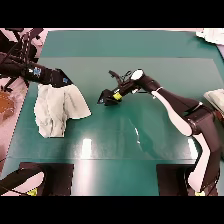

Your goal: Fold the shirts.

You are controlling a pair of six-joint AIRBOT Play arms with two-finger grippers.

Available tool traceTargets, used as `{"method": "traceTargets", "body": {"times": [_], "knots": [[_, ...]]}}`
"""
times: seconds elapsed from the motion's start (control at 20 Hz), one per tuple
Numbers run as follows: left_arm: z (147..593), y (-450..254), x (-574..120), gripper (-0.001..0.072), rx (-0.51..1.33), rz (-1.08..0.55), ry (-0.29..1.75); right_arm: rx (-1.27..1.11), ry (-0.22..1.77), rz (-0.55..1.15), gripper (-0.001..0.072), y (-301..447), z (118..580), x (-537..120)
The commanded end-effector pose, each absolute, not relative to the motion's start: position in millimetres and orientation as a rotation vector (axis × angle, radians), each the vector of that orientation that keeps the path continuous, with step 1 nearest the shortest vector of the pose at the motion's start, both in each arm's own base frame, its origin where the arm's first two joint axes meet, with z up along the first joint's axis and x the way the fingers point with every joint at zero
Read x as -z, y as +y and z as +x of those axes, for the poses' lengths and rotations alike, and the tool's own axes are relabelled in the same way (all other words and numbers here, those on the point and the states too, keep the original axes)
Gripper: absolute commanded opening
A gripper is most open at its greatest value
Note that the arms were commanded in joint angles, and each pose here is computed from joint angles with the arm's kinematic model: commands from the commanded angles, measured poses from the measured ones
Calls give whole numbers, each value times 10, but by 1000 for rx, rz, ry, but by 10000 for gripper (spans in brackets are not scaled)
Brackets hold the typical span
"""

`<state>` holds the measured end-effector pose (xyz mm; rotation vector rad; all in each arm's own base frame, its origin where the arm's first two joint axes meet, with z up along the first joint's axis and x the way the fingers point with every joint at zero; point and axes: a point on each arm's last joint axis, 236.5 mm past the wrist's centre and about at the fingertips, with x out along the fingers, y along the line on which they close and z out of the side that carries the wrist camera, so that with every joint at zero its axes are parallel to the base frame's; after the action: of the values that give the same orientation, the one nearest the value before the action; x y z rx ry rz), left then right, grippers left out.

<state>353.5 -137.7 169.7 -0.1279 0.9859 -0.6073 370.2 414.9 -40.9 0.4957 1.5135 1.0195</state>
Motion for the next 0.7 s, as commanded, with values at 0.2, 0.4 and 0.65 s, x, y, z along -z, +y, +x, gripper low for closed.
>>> {"method": "traceTargets", "body": {"times": [0.2,0.4,0.65], "knots": [[3612,-1081,-1747,607,476,-49,950,-1068,1470,408,591,4698,3719,567],[3601,-1064,-1772,607,461,-59,948,-1049,1446,371,591,4836,3740,708],[3582,-1065,-1761,607,453,-79,962,-1046,1490,451,590,5055,3589,838]]}}
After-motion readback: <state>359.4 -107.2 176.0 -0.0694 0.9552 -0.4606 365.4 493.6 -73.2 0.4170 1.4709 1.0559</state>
